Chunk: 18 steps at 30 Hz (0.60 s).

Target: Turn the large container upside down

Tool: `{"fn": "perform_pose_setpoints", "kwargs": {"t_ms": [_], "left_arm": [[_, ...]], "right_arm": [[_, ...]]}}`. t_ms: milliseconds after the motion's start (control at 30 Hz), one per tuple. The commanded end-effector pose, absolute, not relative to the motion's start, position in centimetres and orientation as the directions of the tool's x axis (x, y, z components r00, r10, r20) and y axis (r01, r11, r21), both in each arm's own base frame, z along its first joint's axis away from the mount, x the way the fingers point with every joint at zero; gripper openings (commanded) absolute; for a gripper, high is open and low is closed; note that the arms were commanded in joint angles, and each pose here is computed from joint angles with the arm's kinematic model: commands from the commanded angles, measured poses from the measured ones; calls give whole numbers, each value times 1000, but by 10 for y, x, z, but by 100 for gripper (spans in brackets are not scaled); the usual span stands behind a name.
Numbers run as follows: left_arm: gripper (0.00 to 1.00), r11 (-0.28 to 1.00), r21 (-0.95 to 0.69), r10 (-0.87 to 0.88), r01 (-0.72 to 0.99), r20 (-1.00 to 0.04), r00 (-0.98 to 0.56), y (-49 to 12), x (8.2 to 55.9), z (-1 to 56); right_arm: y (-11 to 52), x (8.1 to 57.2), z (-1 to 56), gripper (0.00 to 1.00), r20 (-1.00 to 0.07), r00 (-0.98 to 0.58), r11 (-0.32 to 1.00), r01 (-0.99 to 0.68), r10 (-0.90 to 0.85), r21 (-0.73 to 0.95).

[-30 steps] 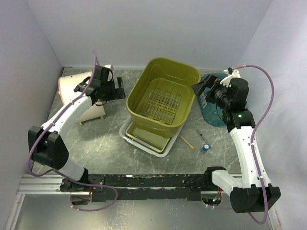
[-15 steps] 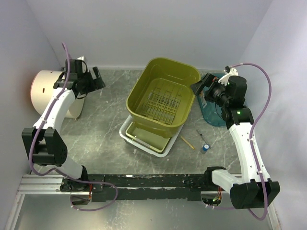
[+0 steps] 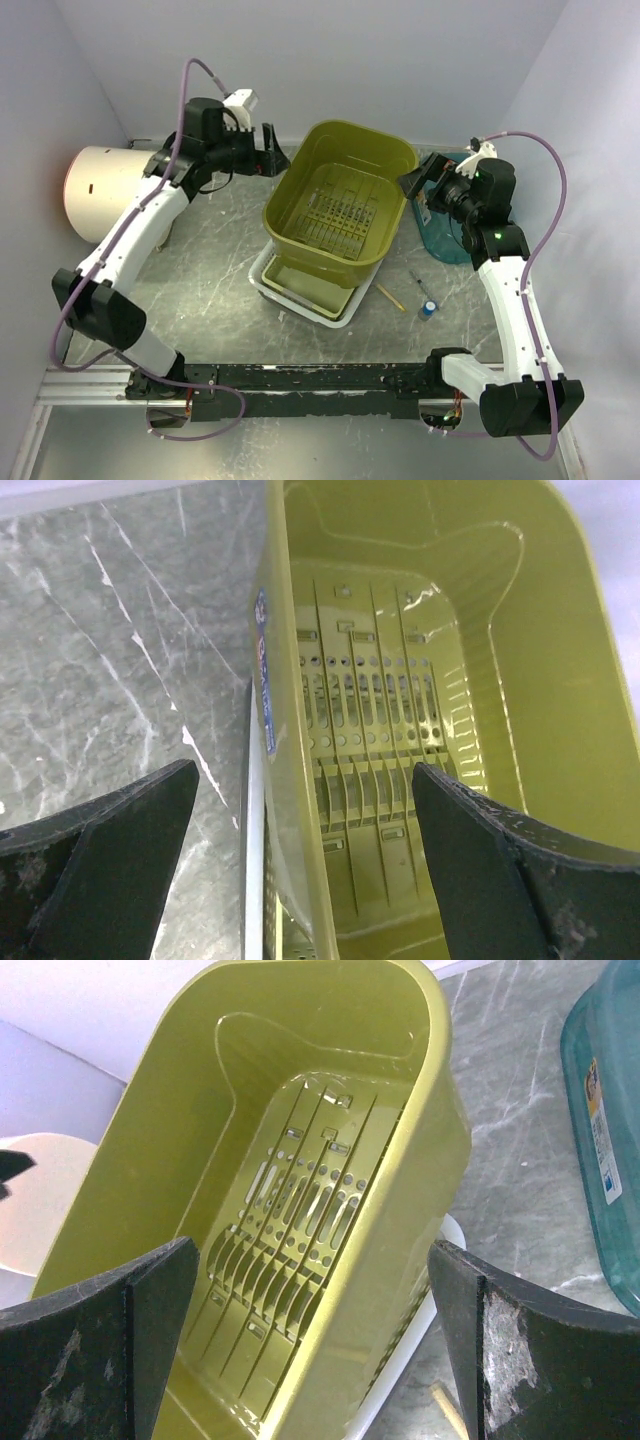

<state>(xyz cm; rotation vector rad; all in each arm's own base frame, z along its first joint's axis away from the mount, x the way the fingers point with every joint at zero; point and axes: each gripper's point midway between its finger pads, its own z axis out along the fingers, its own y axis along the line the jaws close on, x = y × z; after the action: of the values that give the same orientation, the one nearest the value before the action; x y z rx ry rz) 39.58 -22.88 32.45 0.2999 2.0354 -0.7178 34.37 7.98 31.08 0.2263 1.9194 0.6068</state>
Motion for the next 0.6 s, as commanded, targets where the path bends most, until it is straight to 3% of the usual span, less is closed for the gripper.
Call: {"fn": "perform_pose_setpoints", "kwargs": {"t_ms": [0,200,467,567], "left_arm": [[100,769,-337,55,544,-812,-581,-258,392,294],[90,816,-242,134,525,-804,-579,-275,393,276],[37,851,-199,95,485,-851,-516,-266,394,305],[24,860,-192,58,472,-884,-464,-259,392,332]], "right_arm": [[78,340,328,100,-826,-377,855,-142,419,499],[77,338,329,100,-825,-378,857,-133,420,497],[77,339,331,100,-824,-376,856,-133,423,500],[78,339,330,100,-824,-377,855,-134,423,501]]}}
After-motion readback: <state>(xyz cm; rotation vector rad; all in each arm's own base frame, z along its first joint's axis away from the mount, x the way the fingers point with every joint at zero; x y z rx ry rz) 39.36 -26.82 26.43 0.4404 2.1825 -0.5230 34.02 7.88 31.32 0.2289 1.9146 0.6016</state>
